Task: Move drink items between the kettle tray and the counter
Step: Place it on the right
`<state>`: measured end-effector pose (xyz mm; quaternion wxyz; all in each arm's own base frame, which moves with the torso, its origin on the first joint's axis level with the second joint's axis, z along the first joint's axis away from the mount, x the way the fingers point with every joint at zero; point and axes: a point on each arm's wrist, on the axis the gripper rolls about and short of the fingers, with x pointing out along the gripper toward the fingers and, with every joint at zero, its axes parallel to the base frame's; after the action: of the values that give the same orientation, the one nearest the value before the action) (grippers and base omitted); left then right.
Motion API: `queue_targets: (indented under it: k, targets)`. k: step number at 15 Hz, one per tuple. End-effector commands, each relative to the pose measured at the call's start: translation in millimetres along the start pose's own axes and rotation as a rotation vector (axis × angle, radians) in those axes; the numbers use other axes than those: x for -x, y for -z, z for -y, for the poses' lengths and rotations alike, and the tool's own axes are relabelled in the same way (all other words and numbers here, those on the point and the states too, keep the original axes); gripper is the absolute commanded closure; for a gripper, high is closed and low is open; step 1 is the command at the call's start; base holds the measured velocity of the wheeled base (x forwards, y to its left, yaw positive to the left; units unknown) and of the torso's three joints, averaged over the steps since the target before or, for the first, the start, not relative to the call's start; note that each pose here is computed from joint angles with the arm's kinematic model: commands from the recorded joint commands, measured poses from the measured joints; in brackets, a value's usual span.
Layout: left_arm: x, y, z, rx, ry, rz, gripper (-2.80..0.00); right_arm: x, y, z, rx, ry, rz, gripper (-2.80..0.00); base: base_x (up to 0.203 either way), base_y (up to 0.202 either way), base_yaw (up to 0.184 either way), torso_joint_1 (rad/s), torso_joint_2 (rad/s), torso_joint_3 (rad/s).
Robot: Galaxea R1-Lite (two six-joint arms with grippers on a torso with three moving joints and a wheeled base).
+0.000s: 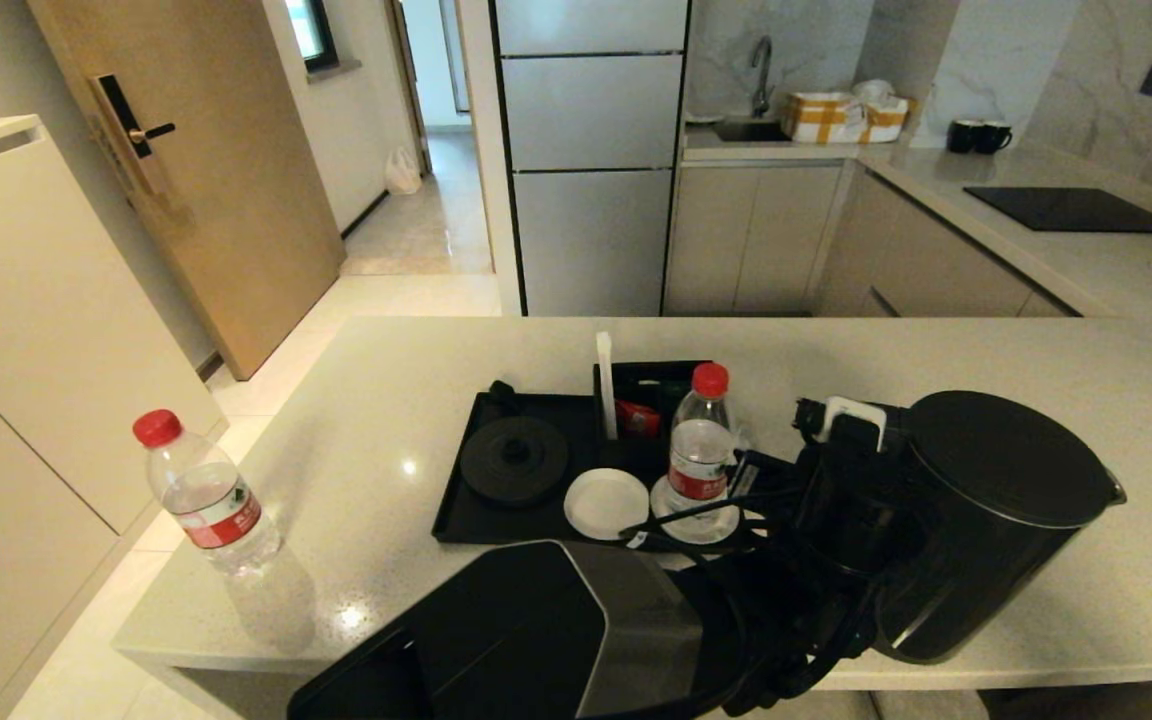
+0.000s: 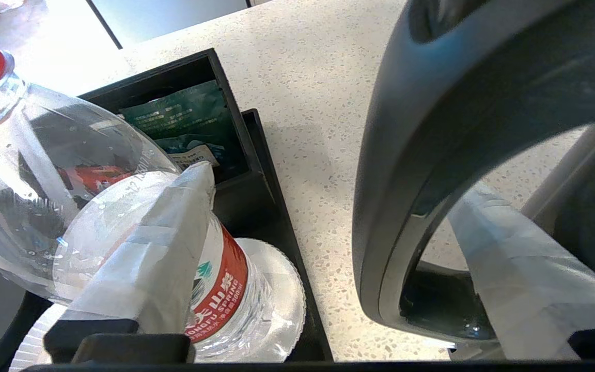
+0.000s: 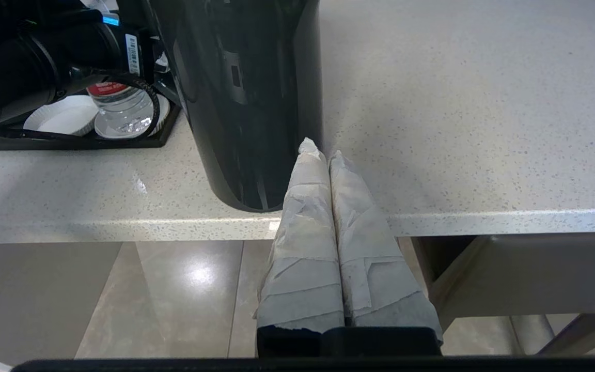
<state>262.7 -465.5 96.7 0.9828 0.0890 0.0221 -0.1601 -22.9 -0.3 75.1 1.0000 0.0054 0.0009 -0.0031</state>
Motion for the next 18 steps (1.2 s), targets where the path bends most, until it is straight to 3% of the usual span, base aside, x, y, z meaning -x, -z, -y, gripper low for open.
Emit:
queue_targets:
  k: [1, 18]
  targets:
    - [2, -2, 0.1, 0.004, -0.003, 0.005, -2.8, 0, 0, 0, 0.0, 0.0, 0.0, 0.0, 0.0, 0.0, 0.0, 0.0, 0.0, 0.0]
    - [22, -4, 8.8, 0.008, 0.033, 0.021, -2.8, 0, 0, 0, 0.0, 0.0, 0.002, 0.0, 0.0, 0.0, 0.0, 0.0, 0.0, 0.0]
